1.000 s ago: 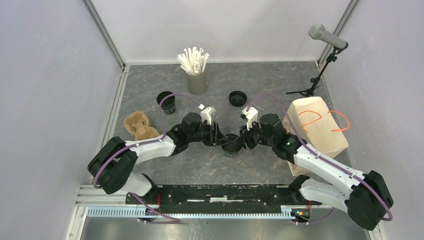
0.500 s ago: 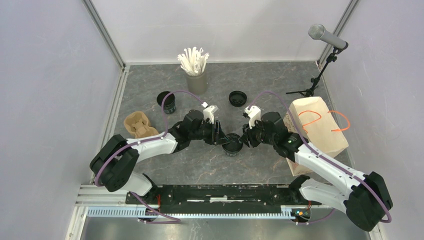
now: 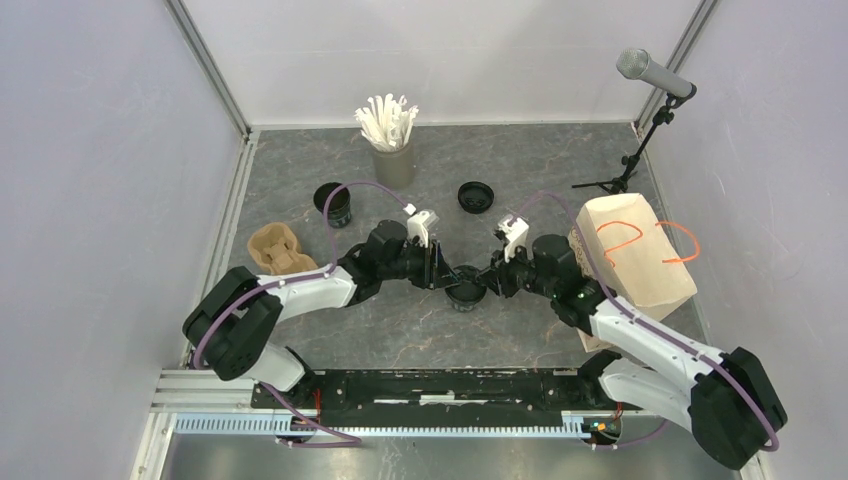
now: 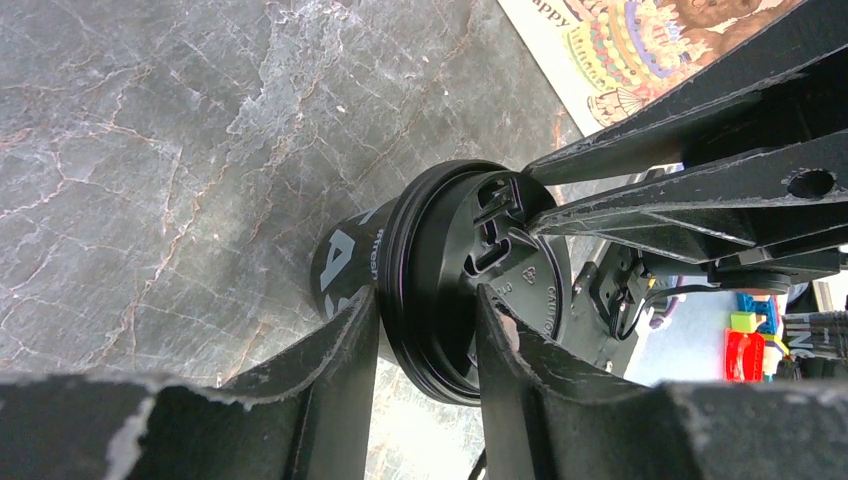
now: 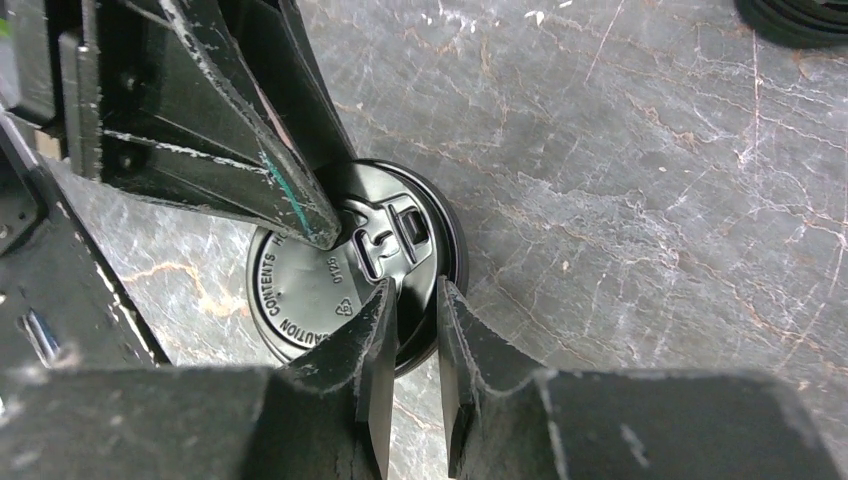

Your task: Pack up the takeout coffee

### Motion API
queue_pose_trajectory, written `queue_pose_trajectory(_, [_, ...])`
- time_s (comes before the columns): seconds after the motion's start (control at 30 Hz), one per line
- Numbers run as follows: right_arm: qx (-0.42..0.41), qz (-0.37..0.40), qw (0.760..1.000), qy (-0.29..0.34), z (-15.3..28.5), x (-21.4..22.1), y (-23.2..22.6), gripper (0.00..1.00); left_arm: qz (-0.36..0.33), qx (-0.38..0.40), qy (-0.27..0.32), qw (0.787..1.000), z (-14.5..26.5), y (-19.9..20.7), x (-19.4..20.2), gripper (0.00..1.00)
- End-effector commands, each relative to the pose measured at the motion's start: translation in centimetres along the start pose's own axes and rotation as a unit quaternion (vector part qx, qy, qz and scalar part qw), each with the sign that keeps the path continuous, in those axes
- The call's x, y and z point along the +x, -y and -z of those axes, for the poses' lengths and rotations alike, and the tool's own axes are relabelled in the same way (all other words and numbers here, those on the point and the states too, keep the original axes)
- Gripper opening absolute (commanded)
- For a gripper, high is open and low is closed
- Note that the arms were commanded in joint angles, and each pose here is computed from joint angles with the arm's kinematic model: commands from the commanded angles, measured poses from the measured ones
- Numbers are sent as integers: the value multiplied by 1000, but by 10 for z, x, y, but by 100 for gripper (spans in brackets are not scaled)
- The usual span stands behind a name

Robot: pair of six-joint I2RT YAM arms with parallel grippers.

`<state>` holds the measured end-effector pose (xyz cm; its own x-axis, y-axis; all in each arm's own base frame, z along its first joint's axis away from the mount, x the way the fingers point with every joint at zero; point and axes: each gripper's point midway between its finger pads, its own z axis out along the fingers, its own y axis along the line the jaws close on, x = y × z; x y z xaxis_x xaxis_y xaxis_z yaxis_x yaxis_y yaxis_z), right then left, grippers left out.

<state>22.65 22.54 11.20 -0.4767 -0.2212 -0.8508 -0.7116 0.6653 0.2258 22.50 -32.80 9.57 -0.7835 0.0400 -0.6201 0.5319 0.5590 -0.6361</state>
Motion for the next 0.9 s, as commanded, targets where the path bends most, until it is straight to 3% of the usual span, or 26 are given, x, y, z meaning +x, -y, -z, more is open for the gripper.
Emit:
queue_pose_trajectory(0.0, [19, -48, 997, -65, 3, 77, 8, 24, 22, -87, -78, 993, 2, -56, 68, 43])
queue_pose_trajectory(0.2, [19, -70, 994, -83, 6, 109, 8, 23, 41, -107, -78, 990, 3, -75, 90, 41])
queue_pose_trajectory(0.33, [2, -72, 995, -65, 4, 92, 1, 22, 45, -84, -71, 993, 1, -65, 84, 41])
queue_pose_trajectory(0.43, [0, -54, 998, -44, 5, 56, -1, 24, 36, -56, -52, 996, 1, -42, 58, 48])
queue_pose_trajectory(0.57, [4, -27, 1000, 1, 14, -1, -5, 39, 16, -17, -19, 1000, 8, -3, 8, 64])
queue_pose_trajectory(0.8, [10, 25, 999, 19, 28, -43, -7, 81, -20, 7, 59, 998, 38, 47, -77, 82])
queue_pose_trajectory(0.83, [10, 29, 999, 19, 29, -45, -7, 85, -27, 5, 68, 997, 44, 51, -85, 86])
queue_pose_trajectory(0.87, [8, 33, 999, 17, 29, -46, -8, 89, -33, 0, 77, 996, 52, 54, -93, 99])
